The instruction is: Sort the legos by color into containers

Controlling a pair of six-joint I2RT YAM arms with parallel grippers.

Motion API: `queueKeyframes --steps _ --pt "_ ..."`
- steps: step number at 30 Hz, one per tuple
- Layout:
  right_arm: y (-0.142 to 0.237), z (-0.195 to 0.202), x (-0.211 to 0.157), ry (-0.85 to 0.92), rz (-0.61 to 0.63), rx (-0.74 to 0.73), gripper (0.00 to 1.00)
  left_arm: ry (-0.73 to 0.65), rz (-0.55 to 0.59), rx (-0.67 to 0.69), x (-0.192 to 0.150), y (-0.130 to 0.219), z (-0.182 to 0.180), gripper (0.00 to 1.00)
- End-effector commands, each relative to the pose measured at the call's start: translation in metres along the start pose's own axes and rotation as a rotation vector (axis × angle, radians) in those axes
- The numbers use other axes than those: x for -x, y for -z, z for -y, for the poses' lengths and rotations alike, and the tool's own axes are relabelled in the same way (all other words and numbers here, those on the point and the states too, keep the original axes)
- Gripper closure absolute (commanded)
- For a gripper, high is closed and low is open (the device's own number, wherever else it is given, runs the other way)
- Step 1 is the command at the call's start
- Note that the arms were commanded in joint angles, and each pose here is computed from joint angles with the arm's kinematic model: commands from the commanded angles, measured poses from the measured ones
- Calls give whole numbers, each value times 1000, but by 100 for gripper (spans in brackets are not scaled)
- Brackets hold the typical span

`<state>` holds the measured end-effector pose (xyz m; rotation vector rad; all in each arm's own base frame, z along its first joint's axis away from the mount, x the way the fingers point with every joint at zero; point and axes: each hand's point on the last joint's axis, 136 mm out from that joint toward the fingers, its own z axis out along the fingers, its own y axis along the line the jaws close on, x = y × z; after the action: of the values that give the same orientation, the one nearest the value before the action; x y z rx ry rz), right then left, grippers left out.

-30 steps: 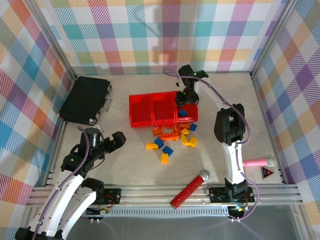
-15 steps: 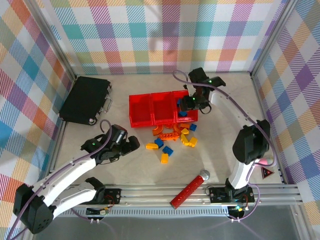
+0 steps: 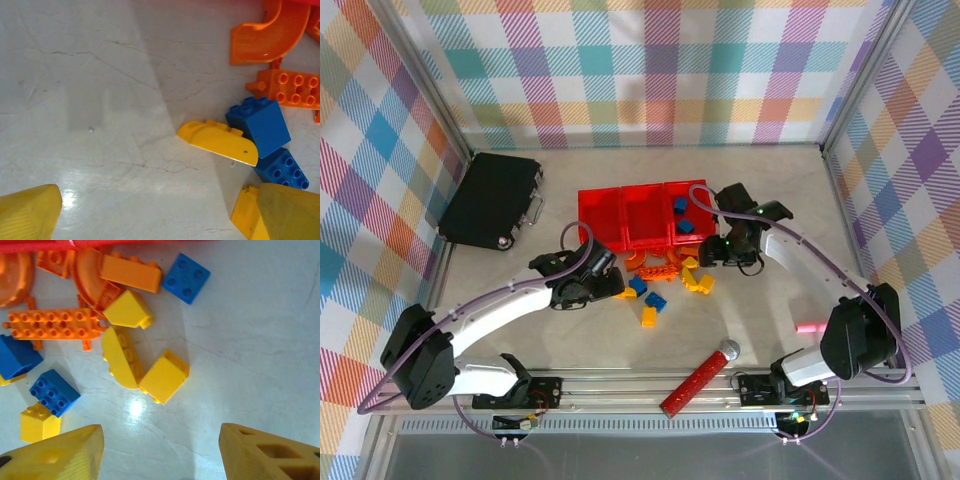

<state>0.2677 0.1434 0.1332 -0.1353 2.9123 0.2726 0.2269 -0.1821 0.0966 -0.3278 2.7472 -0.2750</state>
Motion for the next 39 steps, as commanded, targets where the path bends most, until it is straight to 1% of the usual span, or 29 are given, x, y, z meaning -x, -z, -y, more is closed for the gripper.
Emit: queueKeyframes --steps 1,4,7,11,16,22,24,27,30,35,39 --pt "-12 10 -7 -119 -15 -40 38 -52 -1 19 -2 -1 3 0" --pt "-22 20 -10 -219 -13 -91 38 -56 -5 8 -4 -3 6 0" --pt "-28 23 -10 -325 33 -78 38 -76 2 -5 -4 -1 8 0" --pt "-36 25 -12 -425 54 -81 37 -103 31 -17 0 6 6 0" --pt "-43 26 -14 -485 55 -94 29 -133 60 -7 3 12 0 0" --pt "-50 18 -12 -485 52 -96 27 -148 65 -7 2 10 -2 0" --pt "-54 16 -12 -481 40 -99 27 -150 69 -15 2 11 -1 0" --pt "-62 9 -12 -450 14 -89 25 -148 86 -22 3 13 -4 0" --pt "-69 6 -13 -427 -12 -114 25 -148 106 -22 5 17 -7 0" --pt "-78 3 -16 -431 -25 -121 26 -128 147 50 9 23 -27 0" --pt "-84 4 -19 -410 -34 -165 27 -123 154 44 8 24 -30 0"
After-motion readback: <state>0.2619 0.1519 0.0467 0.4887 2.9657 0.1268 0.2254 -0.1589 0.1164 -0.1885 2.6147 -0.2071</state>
